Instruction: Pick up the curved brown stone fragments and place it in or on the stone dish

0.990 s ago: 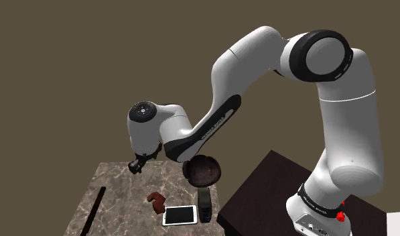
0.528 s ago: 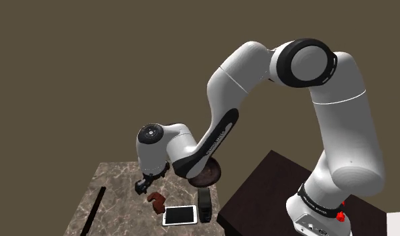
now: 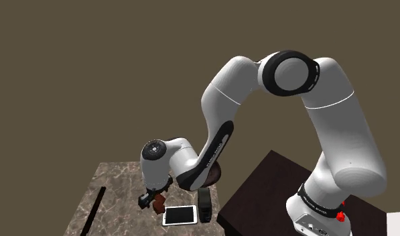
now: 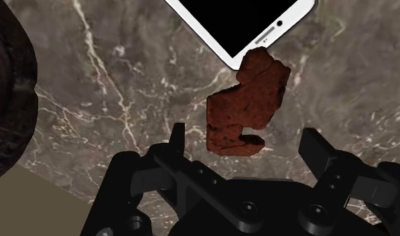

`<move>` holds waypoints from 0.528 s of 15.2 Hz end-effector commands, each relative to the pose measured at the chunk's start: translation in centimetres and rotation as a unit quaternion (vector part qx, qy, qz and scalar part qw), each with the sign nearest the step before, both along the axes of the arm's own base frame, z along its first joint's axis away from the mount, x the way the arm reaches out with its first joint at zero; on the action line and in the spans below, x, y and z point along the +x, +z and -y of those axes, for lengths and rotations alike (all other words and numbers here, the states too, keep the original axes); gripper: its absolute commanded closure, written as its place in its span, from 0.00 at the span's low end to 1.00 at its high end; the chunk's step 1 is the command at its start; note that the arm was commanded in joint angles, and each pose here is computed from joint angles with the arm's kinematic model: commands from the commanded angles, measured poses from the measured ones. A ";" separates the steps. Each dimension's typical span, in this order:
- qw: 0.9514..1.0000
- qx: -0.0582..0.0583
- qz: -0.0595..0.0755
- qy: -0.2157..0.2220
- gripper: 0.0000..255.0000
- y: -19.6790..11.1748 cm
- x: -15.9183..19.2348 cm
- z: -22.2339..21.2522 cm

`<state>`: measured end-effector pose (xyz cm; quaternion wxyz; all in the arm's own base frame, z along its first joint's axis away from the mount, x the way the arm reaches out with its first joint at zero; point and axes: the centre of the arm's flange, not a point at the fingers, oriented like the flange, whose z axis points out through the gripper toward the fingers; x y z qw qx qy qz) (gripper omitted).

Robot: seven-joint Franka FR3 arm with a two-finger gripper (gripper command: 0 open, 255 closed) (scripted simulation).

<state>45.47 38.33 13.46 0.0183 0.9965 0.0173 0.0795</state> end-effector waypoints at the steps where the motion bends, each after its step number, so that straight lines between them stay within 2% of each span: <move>1: 1.000 0.000 0.000 0.000 0.00 -1.1 0.1 0.0; 3: 1.000 0.000 0.000 0.000 0.00 -2.4 0.3 0.1; 8: 1.000 0.000 0.000 0.000 0.00 -2.4 0.3 0.1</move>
